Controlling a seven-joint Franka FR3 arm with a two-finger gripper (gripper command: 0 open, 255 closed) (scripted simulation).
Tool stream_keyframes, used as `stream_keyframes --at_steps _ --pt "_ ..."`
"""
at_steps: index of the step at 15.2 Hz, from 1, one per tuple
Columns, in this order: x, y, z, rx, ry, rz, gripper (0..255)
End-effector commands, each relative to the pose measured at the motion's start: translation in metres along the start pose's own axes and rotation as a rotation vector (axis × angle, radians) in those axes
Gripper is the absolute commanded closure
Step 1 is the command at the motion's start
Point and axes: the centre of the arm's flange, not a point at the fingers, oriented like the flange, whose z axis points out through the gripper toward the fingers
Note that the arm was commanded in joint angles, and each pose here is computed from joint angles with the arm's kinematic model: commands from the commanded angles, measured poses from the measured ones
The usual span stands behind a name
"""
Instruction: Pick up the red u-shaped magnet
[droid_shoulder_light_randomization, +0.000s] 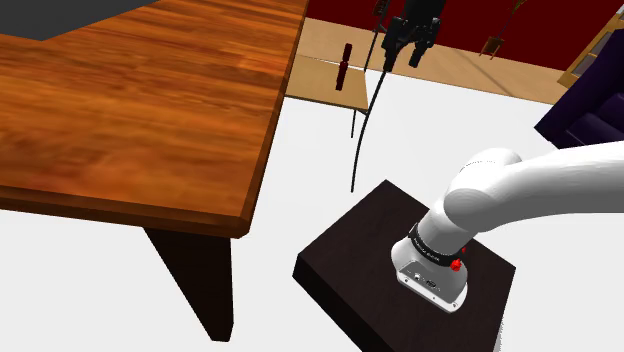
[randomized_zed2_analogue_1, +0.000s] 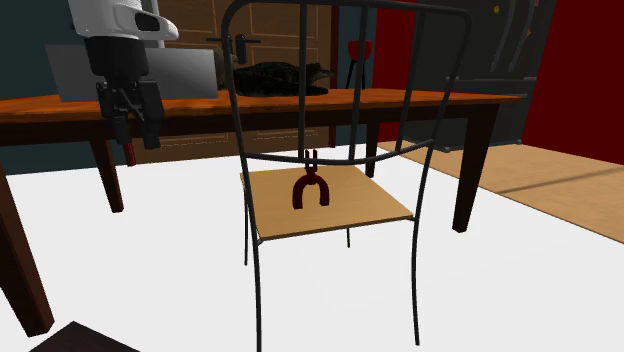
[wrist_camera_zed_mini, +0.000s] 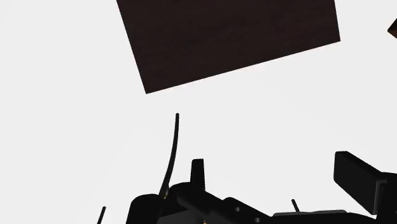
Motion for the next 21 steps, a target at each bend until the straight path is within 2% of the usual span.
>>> stream_keyframes --at_steps 1,11,21 --pt "0.0 0.0 0.0 0.0 0.0 0.0 0" --pt "0.117 0.017 0.045 0.003 0.033 0.271 0" --pt "0.227 0.066 0.087 0.007 0.067 0.542 0"
